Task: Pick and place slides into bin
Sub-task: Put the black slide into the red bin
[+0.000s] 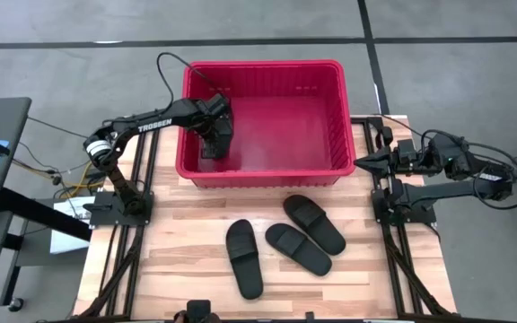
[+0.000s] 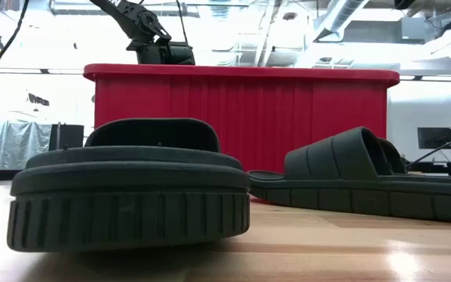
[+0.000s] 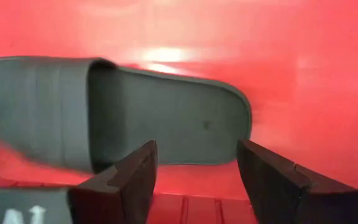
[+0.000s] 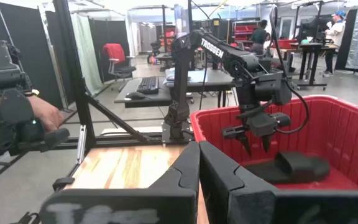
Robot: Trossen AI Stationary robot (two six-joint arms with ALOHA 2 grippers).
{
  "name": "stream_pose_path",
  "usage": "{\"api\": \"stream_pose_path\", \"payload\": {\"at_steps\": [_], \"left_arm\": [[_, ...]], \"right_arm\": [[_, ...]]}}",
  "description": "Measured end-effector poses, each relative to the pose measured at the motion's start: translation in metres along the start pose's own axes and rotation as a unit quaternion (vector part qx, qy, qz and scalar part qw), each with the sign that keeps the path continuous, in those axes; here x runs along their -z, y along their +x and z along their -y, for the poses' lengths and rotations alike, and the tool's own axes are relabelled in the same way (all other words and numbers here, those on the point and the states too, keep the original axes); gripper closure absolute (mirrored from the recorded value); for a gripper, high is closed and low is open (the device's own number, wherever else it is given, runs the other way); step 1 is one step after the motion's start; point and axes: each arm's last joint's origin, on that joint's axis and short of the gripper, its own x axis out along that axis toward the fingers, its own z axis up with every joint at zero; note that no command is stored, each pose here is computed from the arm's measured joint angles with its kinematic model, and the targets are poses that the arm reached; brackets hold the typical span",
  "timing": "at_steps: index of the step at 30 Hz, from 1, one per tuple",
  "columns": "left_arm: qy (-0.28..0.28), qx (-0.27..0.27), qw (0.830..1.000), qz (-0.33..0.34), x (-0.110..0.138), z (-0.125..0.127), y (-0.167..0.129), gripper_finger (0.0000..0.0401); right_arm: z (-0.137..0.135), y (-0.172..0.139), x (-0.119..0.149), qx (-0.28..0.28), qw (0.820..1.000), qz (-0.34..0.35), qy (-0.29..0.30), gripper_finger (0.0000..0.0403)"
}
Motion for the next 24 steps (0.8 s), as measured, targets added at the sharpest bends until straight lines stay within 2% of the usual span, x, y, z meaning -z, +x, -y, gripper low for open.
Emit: {"api": "stream_pose_path", "payload": {"at_steps": [24], "left_arm": [[-0.013,-0.001,1.000,0.000,0.0000,0.0000,0.0000,0.0191]], "right_arm": [[0.0000,0.0000,-0.0001,0.000,1.000,0.000,0.000,0.0403]]}}
